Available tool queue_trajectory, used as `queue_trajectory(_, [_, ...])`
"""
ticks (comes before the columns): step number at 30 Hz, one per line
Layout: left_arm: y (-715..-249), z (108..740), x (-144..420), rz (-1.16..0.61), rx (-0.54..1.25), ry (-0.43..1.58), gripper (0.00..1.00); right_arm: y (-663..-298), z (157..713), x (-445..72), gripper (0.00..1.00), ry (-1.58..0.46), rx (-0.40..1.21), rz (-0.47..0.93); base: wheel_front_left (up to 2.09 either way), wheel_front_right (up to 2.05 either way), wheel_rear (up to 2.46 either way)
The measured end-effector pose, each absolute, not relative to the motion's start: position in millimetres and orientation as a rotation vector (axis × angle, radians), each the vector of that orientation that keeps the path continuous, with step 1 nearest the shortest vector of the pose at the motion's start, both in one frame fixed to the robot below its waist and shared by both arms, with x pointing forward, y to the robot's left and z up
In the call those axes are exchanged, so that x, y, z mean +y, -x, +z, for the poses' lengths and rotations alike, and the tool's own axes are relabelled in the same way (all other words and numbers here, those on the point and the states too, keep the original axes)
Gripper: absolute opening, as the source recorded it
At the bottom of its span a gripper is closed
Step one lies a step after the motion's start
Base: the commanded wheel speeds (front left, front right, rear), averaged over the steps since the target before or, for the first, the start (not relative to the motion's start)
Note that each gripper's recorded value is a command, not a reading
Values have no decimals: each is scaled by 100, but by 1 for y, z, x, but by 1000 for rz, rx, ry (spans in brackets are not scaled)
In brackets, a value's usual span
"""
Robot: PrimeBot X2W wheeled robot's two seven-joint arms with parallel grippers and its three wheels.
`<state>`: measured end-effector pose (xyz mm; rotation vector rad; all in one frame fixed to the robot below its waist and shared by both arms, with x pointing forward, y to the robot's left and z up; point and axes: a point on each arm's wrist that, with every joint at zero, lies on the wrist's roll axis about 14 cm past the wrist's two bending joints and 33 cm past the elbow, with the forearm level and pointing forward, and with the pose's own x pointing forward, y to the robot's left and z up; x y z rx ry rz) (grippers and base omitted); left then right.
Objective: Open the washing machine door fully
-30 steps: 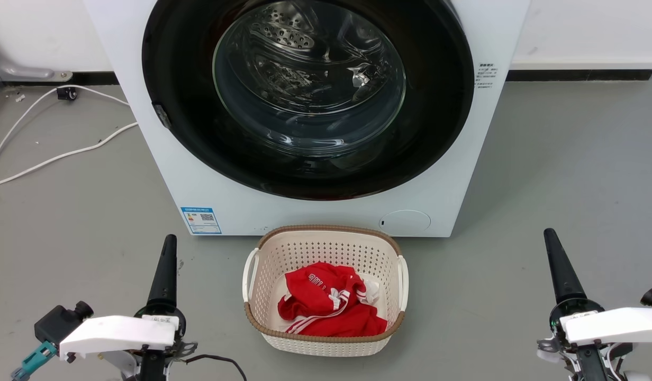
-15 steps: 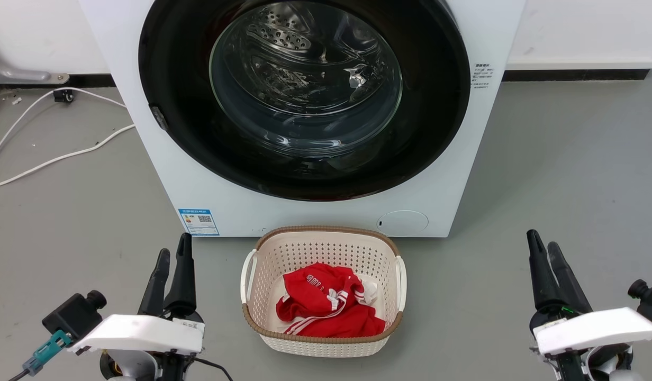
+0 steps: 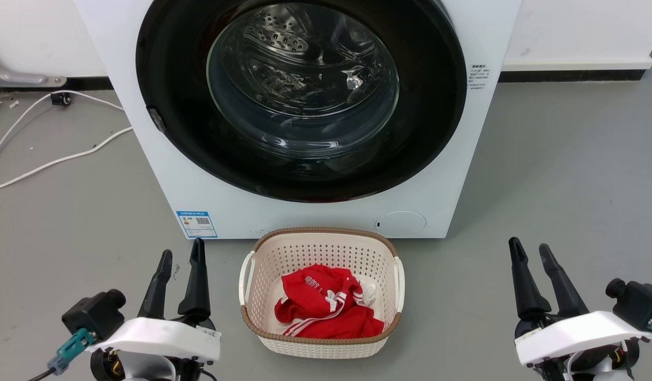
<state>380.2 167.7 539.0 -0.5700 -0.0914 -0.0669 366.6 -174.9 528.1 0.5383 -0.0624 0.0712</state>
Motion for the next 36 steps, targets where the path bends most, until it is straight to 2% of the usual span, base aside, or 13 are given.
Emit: queue_trajectory(36, [-373,555,164,-50,-184,164,100,-362,537,-158,100,-156,-86,133,0,0,0])
